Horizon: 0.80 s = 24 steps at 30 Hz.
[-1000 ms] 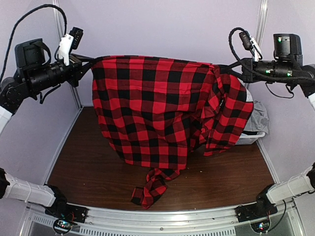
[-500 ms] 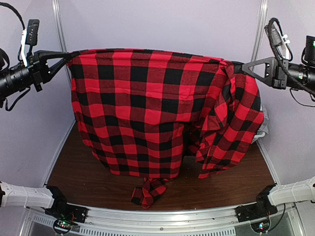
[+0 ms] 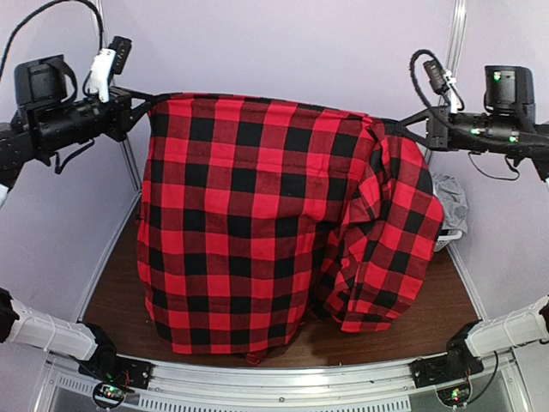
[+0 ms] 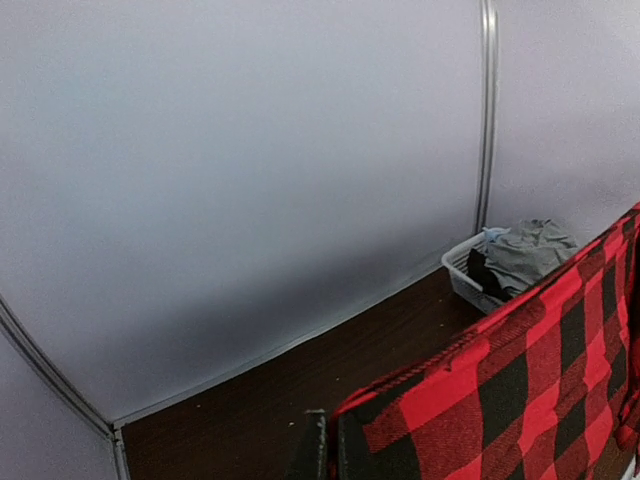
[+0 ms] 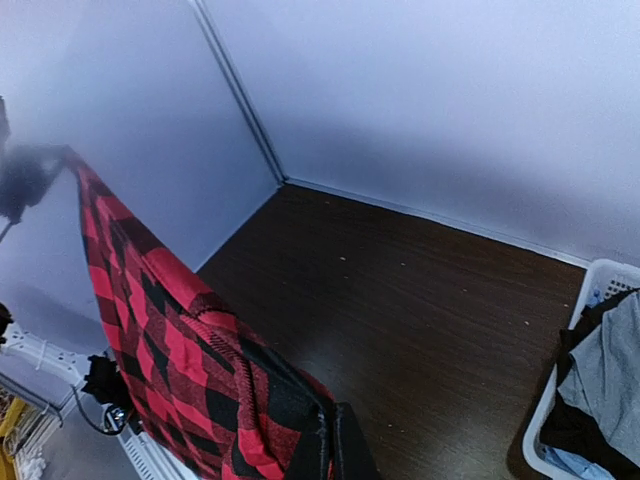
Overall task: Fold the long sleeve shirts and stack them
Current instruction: Flatten out the crumpled shirt at the center of the board.
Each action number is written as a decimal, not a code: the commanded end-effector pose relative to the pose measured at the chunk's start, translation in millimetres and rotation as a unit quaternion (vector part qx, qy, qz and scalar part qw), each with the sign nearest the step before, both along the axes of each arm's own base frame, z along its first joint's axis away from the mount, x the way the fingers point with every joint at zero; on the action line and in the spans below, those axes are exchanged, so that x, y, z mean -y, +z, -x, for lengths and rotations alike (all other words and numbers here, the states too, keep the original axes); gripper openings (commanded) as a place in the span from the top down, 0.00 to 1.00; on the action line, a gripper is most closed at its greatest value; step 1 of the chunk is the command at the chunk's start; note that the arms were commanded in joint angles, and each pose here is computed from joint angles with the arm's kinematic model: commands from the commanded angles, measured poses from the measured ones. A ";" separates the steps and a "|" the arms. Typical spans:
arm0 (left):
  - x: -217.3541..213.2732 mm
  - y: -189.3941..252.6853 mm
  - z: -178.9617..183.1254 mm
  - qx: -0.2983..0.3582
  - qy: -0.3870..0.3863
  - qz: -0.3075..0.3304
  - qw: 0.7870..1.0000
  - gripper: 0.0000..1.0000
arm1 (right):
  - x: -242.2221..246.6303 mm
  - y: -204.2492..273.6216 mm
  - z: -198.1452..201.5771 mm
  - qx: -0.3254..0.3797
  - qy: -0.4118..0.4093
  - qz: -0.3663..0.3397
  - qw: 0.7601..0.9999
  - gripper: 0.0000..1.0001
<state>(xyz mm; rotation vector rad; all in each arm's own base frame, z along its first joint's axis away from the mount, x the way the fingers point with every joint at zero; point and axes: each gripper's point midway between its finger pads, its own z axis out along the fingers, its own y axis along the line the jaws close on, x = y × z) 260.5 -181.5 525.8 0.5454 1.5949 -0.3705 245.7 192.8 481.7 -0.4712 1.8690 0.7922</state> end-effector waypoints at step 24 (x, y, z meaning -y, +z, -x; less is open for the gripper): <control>-103.5 -380.6 -344.7 -0.191 0.360 -0.188 0.894 1.00 | 30.0 -316.0 -363.1 -0.042 -0.351 0.421 0.835 0.70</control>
